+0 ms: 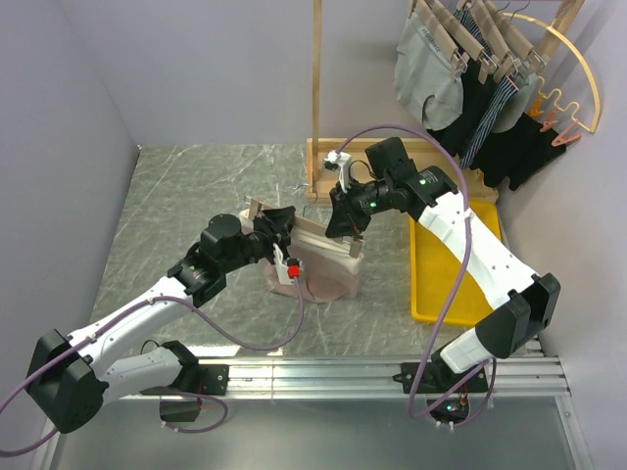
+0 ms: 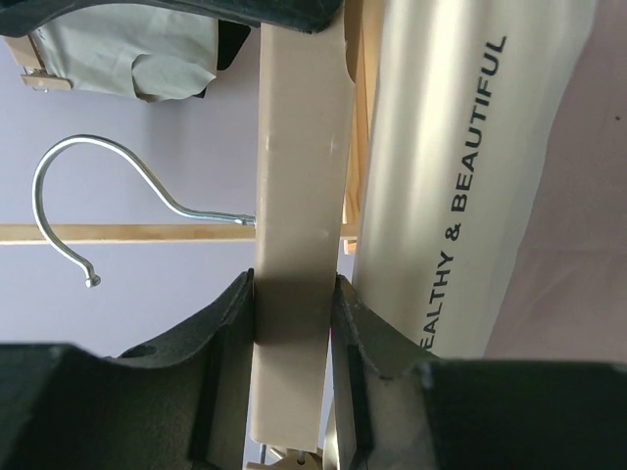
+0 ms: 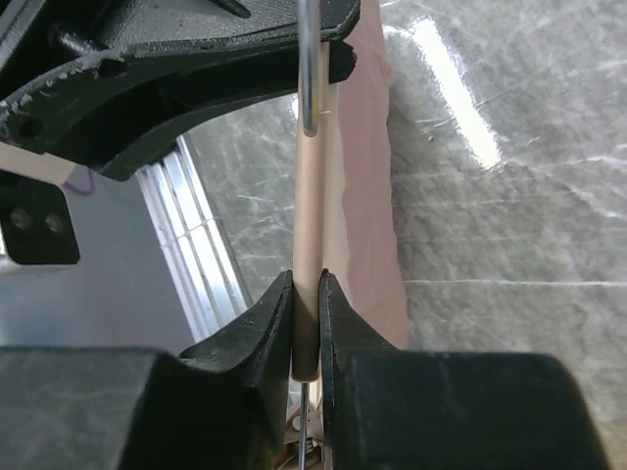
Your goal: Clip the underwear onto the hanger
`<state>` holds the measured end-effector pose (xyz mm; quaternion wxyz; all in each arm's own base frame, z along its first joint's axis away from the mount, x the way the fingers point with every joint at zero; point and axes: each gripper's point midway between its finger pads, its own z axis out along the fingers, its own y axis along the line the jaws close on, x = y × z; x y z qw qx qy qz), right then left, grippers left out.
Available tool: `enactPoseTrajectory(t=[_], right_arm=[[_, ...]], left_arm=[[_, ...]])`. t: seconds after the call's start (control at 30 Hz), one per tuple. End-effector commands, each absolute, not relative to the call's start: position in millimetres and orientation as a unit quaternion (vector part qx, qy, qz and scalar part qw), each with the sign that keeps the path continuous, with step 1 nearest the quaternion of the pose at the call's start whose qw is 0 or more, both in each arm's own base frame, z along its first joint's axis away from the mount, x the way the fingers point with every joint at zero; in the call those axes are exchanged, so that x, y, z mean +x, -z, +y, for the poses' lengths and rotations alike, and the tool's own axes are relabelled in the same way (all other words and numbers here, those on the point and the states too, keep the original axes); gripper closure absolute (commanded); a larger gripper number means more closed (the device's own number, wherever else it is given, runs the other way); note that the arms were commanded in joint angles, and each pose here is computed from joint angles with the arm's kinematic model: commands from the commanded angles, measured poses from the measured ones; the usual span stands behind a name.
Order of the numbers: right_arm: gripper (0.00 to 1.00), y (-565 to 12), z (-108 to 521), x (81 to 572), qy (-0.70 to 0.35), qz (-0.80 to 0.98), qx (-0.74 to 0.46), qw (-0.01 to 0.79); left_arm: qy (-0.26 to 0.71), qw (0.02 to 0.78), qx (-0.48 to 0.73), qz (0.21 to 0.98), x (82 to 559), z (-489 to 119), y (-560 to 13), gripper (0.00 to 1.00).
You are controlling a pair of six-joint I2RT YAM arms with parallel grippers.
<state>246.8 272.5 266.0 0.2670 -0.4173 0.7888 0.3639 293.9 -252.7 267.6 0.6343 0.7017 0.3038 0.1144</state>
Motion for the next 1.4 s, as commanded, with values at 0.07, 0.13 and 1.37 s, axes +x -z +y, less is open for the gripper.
enactPoseTrajectory(t=[0.07, 0.13, 1.37], right_arm=[[1.0, -280, 277, 243, -0.377, 0.773, -0.425, 0.282], [1.0, -285, 277, 247, -0.376, 0.774, -0.418, 0.292], [1.0, -468, 83, 455, -0.041, 0.765, -0.174, 0.619]], left_arm=[[-0.112, 0.677, 0.67, 0.285, 295, -261, -306, 0.94], [-0.108, 0.679, 0.664, 0.294, 297, -260, -308, 0.83], [0.205, 0.562, 0.31, 0.739, 317, -222, -330, 0.01]])
